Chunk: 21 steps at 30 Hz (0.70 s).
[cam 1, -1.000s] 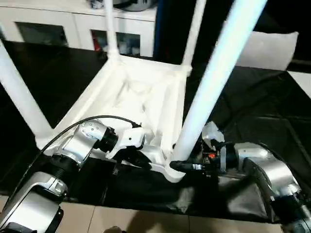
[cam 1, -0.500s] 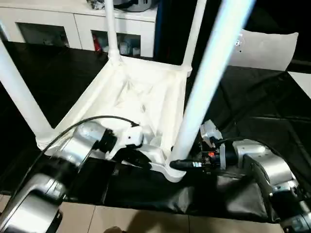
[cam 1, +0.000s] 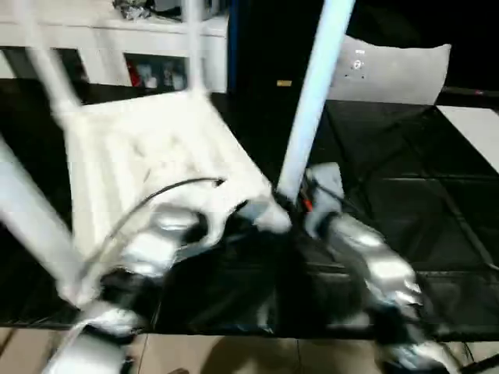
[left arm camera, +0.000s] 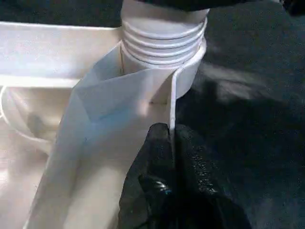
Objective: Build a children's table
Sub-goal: Rotate leg to tighten
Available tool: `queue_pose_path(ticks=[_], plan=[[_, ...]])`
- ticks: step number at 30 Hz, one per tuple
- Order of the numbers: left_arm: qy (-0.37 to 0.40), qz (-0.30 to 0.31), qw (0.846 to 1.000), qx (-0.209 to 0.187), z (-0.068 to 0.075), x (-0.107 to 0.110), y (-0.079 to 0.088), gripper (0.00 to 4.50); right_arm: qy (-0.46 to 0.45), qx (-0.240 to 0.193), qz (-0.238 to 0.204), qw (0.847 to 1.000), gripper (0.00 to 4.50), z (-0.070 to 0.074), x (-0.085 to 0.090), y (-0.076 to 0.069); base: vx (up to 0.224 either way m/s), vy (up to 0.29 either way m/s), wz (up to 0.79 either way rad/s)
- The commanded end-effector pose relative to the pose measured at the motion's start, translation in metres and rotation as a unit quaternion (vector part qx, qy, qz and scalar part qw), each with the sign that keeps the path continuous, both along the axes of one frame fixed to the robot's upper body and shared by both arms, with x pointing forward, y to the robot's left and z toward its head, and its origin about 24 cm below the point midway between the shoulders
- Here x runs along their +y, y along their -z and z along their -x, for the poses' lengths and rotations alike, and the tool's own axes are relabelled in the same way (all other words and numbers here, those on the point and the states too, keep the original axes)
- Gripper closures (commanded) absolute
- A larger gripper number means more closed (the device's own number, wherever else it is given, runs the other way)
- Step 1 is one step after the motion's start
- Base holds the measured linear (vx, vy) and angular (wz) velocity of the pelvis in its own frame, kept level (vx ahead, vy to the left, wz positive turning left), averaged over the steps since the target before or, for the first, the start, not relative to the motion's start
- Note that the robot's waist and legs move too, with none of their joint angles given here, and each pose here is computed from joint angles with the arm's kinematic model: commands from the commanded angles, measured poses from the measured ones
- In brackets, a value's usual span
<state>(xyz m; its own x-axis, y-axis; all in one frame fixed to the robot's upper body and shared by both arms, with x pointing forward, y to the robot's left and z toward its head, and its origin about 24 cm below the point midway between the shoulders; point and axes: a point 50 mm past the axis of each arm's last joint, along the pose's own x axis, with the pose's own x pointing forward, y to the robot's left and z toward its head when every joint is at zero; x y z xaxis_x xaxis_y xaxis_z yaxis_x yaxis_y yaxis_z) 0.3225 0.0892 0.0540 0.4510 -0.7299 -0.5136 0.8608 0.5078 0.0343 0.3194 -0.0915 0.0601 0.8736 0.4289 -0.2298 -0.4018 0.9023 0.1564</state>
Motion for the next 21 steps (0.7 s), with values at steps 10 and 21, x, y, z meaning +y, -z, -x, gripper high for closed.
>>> queue_pose_path(ticks=[10,21], plan=[[0.056,0.0,0.997,-0.058,-0.003,-0.006,-0.013,4.5,-0.068,-0.045,-0.026,0.996,1.29,0.017,-0.002,-0.001,0.0,0.0,0.0],[0.209,-0.024,0.977,-0.026,0.011,0.028,-0.007,4.5,-0.265,-0.067,0.053,0.96,0.53,0.032,-0.054,-0.009,0.0,0.0,0.0]])
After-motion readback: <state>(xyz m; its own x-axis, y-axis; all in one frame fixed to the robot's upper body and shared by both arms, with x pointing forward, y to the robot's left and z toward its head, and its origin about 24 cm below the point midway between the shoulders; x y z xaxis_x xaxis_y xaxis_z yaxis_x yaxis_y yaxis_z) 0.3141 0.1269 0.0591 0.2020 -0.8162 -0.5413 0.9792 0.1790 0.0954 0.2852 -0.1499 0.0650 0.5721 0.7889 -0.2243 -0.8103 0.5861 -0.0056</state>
